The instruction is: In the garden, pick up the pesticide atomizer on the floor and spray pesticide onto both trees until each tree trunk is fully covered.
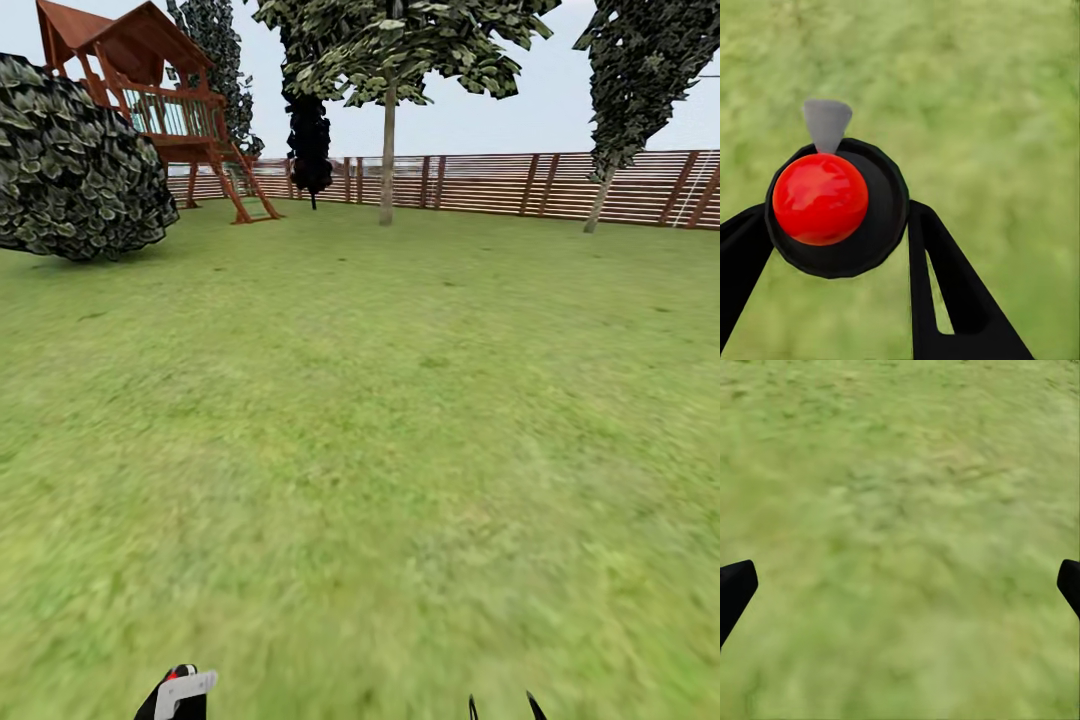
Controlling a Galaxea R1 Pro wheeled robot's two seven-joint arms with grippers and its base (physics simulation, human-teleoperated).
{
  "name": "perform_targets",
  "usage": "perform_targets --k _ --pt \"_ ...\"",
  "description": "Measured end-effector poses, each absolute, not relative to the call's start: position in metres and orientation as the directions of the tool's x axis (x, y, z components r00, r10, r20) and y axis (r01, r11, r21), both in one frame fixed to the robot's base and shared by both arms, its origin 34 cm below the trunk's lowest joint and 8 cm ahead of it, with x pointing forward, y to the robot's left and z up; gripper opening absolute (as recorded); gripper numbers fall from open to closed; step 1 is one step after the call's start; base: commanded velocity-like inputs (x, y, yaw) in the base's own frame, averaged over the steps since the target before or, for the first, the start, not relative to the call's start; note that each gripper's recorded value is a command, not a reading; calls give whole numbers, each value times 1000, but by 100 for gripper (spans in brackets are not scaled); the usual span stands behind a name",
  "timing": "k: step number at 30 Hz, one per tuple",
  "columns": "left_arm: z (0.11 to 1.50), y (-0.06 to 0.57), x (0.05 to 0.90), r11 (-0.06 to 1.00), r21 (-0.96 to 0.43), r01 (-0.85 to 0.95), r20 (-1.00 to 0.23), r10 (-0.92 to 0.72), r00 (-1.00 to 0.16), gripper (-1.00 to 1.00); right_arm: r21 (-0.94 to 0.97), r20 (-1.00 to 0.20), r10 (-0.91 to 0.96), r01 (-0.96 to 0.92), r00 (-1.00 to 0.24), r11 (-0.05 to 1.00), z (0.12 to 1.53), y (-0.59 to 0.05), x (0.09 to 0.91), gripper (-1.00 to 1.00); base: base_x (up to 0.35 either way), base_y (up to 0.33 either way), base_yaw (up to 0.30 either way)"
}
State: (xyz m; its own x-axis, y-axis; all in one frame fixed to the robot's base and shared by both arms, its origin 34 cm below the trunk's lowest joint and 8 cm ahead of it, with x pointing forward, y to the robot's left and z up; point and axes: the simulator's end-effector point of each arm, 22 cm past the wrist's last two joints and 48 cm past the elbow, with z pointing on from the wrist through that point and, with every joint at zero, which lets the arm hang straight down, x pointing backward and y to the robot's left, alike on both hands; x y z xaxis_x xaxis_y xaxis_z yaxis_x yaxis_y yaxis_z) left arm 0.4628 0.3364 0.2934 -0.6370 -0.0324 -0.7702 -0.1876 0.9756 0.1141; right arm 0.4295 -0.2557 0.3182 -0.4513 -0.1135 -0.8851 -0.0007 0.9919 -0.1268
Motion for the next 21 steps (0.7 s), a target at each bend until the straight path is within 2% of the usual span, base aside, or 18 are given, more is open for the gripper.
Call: perform_targets --k 21 --pt "294 337 463 975 115 -188 -770 -32 -637 -100 -127 -885 -114 -1 -451 992 318 -256 430 100 336 0 0"
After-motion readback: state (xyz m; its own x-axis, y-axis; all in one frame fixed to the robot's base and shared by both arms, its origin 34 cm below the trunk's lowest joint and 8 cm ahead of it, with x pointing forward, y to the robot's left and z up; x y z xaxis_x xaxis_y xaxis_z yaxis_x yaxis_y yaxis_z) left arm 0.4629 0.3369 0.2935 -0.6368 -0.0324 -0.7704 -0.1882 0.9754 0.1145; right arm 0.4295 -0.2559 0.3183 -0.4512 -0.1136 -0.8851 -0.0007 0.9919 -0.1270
